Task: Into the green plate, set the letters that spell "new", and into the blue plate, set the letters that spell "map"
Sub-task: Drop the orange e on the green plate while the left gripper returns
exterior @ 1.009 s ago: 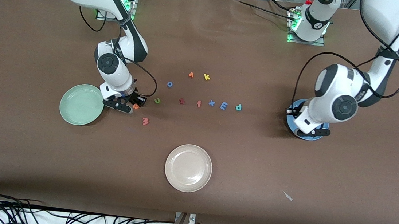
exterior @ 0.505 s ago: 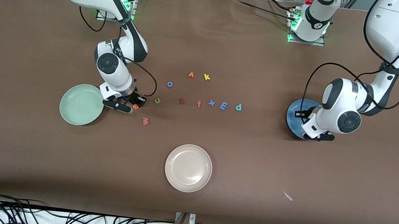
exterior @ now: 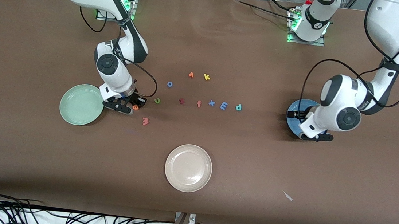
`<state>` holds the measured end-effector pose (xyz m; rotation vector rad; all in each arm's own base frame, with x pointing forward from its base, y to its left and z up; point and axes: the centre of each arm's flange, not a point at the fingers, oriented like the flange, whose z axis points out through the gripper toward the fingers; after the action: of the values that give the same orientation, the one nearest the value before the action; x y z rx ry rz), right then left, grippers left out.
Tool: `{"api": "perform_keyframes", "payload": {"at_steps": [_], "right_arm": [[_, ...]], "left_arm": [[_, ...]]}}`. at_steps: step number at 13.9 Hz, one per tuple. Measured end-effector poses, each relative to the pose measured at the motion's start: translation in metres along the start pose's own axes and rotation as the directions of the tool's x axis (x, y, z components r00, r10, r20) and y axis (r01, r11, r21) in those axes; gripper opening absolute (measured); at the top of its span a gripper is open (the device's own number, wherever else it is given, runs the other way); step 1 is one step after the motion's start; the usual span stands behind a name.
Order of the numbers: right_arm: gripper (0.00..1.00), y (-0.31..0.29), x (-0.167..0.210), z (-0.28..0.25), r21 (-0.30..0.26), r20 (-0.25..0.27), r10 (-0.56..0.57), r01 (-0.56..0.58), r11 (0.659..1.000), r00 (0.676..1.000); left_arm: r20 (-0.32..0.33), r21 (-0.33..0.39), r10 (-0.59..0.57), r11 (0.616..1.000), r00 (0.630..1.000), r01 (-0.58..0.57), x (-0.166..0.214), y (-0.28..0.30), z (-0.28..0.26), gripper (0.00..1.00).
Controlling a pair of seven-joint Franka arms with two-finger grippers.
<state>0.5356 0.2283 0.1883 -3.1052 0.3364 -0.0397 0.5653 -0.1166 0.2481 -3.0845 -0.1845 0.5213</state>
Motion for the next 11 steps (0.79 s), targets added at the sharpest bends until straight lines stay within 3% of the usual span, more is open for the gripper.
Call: {"api": "perform_keyframes", "payload": {"at_steps": [4, 9, 11], "right_arm": [[0.28, 0.028, 0.030, -0.024, -0.050, 0.031, -0.080, 0.082, 0.995, 0.996], [0.28, 0.088, 0.051, -0.054, -0.089, 0.076, -0.191, 0.198, 0.976, 0.979], [0.28, 0.123, 0.059, -0.057, -0.099, 0.087, -0.244, 0.252, 0.963, 0.966]], "left_arm": [[-0.057, -0.049, -0.109, 0.993, 0.992, 0.106, -0.039, 0.102, -0.007, 0.98], [-0.129, -0.163, -0.170, 0.975, 0.977, 0.148, -0.062, 0.191, 0.040, 0.93], [-0.151, -0.148, -0.164, 0.979, 0.975, 0.142, -0.066, 0.206, 0.063, 0.93]]}}
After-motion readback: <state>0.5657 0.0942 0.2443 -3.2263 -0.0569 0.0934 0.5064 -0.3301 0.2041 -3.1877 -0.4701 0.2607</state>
